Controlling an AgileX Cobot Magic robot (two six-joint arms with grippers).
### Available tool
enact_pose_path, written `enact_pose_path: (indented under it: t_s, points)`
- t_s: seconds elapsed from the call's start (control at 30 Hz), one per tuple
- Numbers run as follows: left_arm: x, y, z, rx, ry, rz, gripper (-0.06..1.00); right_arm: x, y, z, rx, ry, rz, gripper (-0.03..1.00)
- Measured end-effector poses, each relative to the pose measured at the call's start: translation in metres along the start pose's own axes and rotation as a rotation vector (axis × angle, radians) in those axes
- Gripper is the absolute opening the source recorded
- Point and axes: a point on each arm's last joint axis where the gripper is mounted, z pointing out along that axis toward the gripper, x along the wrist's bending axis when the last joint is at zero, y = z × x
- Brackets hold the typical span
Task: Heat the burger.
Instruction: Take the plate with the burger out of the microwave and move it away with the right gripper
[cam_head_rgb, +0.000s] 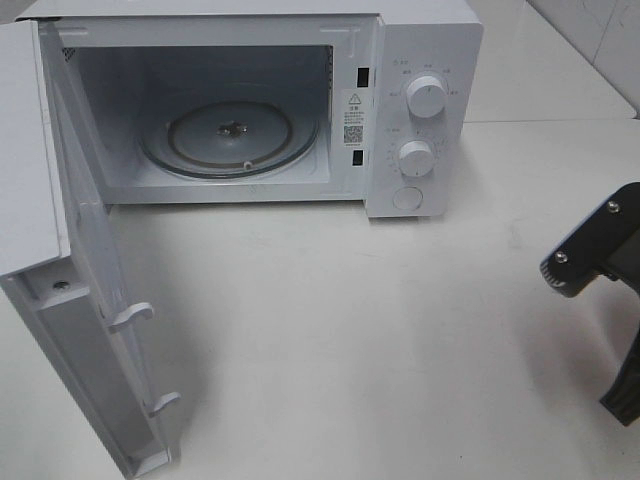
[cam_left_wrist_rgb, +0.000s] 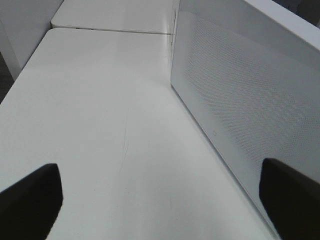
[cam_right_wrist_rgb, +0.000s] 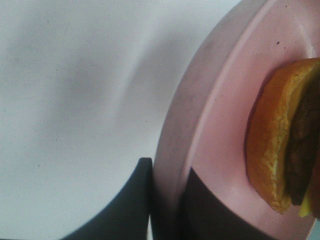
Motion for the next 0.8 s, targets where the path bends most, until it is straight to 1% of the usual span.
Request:
enact_pose_path:
  t_s: [0.07, 0.33, 0.8]
  points:
    - [0.0, 0.0, 0.0, 0.0, 0.0, 0.0, 0.99, 0.006, 0.013, 0.004, 0.026, -0.012, 0.037, 0.09]
    - [0.0, 0.0, 0.0, 0.0, 0.0, 0.0, 0.99, 0.014, 0.033, 0.009, 0.051, -0.034, 0.073, 0.09]
    - [0.0, 0.0, 0.0, 0.0, 0.0, 0.0, 0.99, 0.025, 0.036, 0.022, 0.108, -0.058, 0.073, 0.09]
